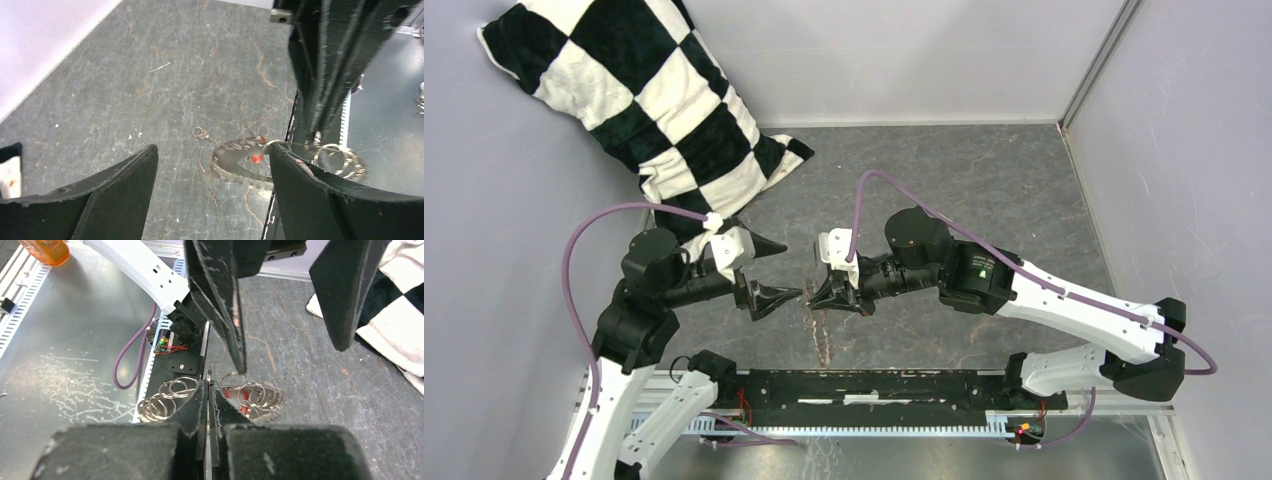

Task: Put the keys on the keyring
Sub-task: Adjust the keyring.

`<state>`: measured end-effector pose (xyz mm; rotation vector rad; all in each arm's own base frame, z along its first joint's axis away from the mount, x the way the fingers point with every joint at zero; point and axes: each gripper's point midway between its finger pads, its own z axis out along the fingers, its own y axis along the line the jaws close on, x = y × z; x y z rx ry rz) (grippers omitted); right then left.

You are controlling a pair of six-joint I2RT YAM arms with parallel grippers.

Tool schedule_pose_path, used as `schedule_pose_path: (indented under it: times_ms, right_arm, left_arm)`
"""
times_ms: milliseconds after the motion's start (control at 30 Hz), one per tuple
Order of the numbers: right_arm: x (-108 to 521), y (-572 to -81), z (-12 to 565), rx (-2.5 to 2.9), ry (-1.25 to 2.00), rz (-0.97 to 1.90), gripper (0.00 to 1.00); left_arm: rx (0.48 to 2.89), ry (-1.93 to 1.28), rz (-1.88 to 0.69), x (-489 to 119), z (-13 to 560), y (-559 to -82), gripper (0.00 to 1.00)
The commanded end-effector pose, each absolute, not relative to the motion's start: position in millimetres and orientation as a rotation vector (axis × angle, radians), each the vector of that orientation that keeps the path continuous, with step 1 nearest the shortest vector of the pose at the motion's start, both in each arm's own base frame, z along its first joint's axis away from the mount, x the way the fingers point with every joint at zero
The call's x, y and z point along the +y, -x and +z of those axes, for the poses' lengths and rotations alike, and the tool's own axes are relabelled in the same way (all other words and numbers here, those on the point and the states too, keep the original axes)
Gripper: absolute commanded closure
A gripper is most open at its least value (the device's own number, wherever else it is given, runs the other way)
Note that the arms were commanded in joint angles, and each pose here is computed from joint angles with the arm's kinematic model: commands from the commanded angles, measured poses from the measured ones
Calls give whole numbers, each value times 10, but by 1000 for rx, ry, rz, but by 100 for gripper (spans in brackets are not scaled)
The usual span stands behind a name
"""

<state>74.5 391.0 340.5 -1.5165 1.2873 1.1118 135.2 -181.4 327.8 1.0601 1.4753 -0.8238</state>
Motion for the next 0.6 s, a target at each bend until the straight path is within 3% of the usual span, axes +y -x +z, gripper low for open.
schedule_pose_path:
  times_ms: [0, 167, 233, 333, 567]
  right_arm:
    - [3936, -768, 3623, 1232, 1464, 1113, 99]
    - [3949, -806, 3600, 1258, 1464, 1092, 99]
    - [3957, -856, 3581, 1285, 1457, 1067, 99]
    - [3980, -876, 3567, 1305, 1466, 1058, 99]
    - [4004, -871, 3506, 1336, 1496, 1053, 99]
  left_arm:
    - [1273, -1162, -794, -1811, 3621, -1112, 12]
    - [1206, -1347, -886, -1811, 3520, -713, 15]
    - [1212, -1395, -948, -1821, 3447, -610, 22]
    - [1258, -1409, -1009, -1861, 3358, -651, 40]
    - [1280, -1443, -981, -1909, 3241, -864, 48]
